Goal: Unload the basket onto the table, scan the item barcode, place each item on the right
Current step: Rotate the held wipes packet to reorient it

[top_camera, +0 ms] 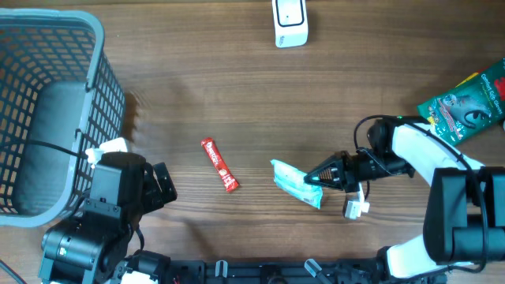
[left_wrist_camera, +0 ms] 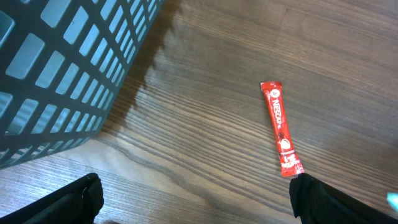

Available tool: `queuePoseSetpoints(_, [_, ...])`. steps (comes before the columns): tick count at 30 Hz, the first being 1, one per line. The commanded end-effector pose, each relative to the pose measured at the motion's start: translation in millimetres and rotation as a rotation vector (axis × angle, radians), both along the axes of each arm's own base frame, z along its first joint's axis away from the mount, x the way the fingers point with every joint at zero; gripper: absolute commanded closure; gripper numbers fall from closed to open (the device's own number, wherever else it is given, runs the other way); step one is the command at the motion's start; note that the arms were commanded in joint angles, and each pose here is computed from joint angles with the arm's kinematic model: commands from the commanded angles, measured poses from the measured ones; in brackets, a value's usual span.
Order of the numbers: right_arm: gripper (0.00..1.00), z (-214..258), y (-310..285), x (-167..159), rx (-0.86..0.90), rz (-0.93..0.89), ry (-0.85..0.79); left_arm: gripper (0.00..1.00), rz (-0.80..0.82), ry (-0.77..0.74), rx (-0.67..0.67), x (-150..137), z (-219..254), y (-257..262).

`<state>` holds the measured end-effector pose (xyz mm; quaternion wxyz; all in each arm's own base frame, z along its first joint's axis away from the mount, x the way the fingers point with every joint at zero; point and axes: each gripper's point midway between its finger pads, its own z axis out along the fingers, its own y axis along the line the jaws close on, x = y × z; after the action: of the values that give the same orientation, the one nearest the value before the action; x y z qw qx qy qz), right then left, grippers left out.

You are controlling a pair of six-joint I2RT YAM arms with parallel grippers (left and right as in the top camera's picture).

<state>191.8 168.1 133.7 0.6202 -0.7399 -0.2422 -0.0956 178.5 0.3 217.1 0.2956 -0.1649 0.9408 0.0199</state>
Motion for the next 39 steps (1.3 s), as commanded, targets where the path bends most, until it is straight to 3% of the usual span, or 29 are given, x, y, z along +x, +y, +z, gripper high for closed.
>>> queuePoseSetpoints(1, [0.96, 3.7, -3.0, 3.7, 0.017, -0.041, 0.078, 0.00, -0.010, 0.001, 0.003, -0.2, 0.4, 0.1])
queuePoseSetpoints(12, [0.96, 2.7, -3.4, 3.4, 0.014, -0.036, 0.068, 0.00, -0.010, 0.001, 0.003, -0.2, 0.4, 0.1])
queuePoseSetpoints(16, [0.96, -1.5, -4.3, 3.2, 0.013, -0.001, -0.056, 0.00, -0.010, 0.001, 0.003, -0.2, 0.4, 0.1])
queuePoseSetpoints(20, [0.95, -3.7, -5.2, 0.5, 0.036, 0.065, -0.286, 0.00, -0.010, 0.001, 0.003, -0.2, 0.4, 0.0])
queuePoseSetpoints(26, [0.96, 13.0, -7.1, -26.7, 0.122, 0.197, -0.525, 0.00, -0.010, 0.001, 0.003, -0.2, 0.4, 0.0])
queuePoseSetpoints(28, [0.96, 12.4, -8.2, -29.3, 0.153, 0.252, -0.698, 0.00, -0.010, 0.001, 0.003, -0.2, 0.4, 0.0])
queuePoseSetpoints(39, [0.96, -10.9, -27.0, -59.0, 0.180, 0.567, -0.962, 0.00, -0.010, 0.001, 0.003, -0.2, 0.4, 0.1])
